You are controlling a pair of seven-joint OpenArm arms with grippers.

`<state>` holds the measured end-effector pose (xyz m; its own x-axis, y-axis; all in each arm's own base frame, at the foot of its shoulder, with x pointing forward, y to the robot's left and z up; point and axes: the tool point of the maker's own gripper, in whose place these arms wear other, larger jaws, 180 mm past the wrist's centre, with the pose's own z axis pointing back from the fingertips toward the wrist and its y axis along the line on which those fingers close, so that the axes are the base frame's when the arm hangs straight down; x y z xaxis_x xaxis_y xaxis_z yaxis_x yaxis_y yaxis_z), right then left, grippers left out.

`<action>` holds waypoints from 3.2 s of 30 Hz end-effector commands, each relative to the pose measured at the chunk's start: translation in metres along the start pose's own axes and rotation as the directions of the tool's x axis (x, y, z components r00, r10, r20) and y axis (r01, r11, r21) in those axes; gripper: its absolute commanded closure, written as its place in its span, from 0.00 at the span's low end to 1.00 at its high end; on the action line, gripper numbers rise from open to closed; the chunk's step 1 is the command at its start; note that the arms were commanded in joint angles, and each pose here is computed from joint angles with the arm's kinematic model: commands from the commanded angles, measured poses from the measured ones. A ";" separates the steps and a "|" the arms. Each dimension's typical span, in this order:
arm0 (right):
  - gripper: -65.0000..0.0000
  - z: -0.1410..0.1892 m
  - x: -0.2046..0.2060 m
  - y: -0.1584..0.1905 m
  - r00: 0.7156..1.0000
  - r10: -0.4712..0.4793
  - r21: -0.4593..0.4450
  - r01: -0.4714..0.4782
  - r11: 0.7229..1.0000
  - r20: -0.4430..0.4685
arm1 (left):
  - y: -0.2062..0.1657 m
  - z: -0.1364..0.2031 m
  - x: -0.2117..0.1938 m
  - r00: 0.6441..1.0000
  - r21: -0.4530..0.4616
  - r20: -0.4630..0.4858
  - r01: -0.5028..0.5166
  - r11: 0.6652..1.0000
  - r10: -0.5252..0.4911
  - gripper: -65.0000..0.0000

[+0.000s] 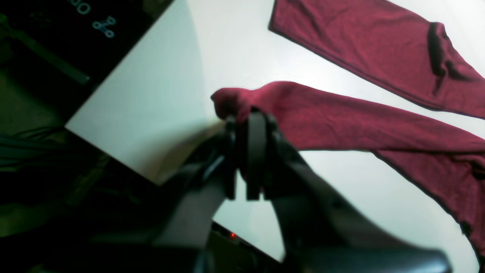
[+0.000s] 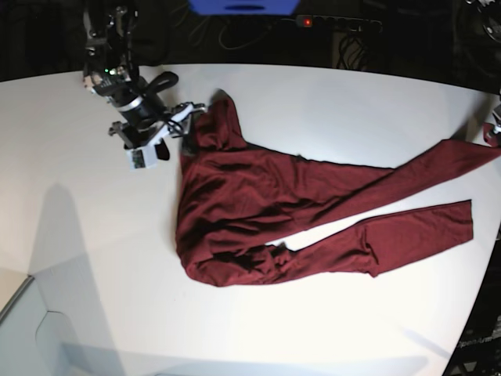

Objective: Layout the t-shirt on the table in an organized manner, then fold the t-shirt properly
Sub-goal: 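Grasp the shirt hem with the right gripper and a sleeve with the left, then lift the shirt body with the left gripper and spread it toward the right gripper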

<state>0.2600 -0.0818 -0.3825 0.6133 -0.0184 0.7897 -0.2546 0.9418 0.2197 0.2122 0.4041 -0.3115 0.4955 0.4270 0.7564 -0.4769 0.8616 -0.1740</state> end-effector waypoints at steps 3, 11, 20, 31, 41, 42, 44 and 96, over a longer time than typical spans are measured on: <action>0.46 0.003 0.000 0.015 1.000 0.006 0.041 -0.007 0.999 0.014 | -0.010 0.002 0.014 0.999 -0.029 0.035 0.032 0.999 -0.031 0.99; 0.46 0.005 -0.020 0.045 1.000 -0.015 0.101 0.017 0.995 -0.024 | -0.014 0.003 0.017 0.998 -0.033 0.050 0.034 0.999 -0.032 0.63; 0.47 -0.001 -0.037 0.053 0.997 -0.048 0.110 0.055 0.992 -0.068 | -0.045 0.008 0.052 0.986 -0.096 0.165 0.032 0.995 -0.015 0.56; 0.96 -0.017 -0.074 0.035 0.983 -0.072 0.076 0.086 0.993 -0.169 | -0.166 -0.055 0.009 0.998 -0.287 0.041 0.054 0.957 -0.044 0.57; 1.00 0.017 -0.064 -0.091 0.985 -0.133 -0.214 0.107 0.971 -0.112 | -0.238 -0.092 -0.094 0.962 -0.367 -0.184 0.125 0.922 -0.203 0.57; 1.00 0.023 -0.063 -0.106 0.984 -0.141 -0.248 0.111 0.962 -0.104 | -0.243 -0.094 -0.105 0.953 -0.379 -0.198 0.141 0.915 -0.229 0.57; 1.00 0.031 -0.051 -0.132 0.988 -0.141 -0.304 0.114 0.946 -0.068 | -0.251 -0.089 -0.132 0.931 -0.411 -0.235 0.164 0.897 -0.278 0.57; 0.73 0.074 -0.034 -0.214 0.963 -0.253 -0.508 0.264 0.820 0.093 | -0.545 -0.042 -0.156 0.870 -0.772 0.180 0.415 0.482 -0.460 0.42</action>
<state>0.2346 -0.3014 -0.4226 0.6022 -0.2993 0.7401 0.3353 0.9362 0.1058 0.4130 -0.1101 -0.3864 0.5708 -0.1068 0.8141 0.5150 0.8188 -0.2537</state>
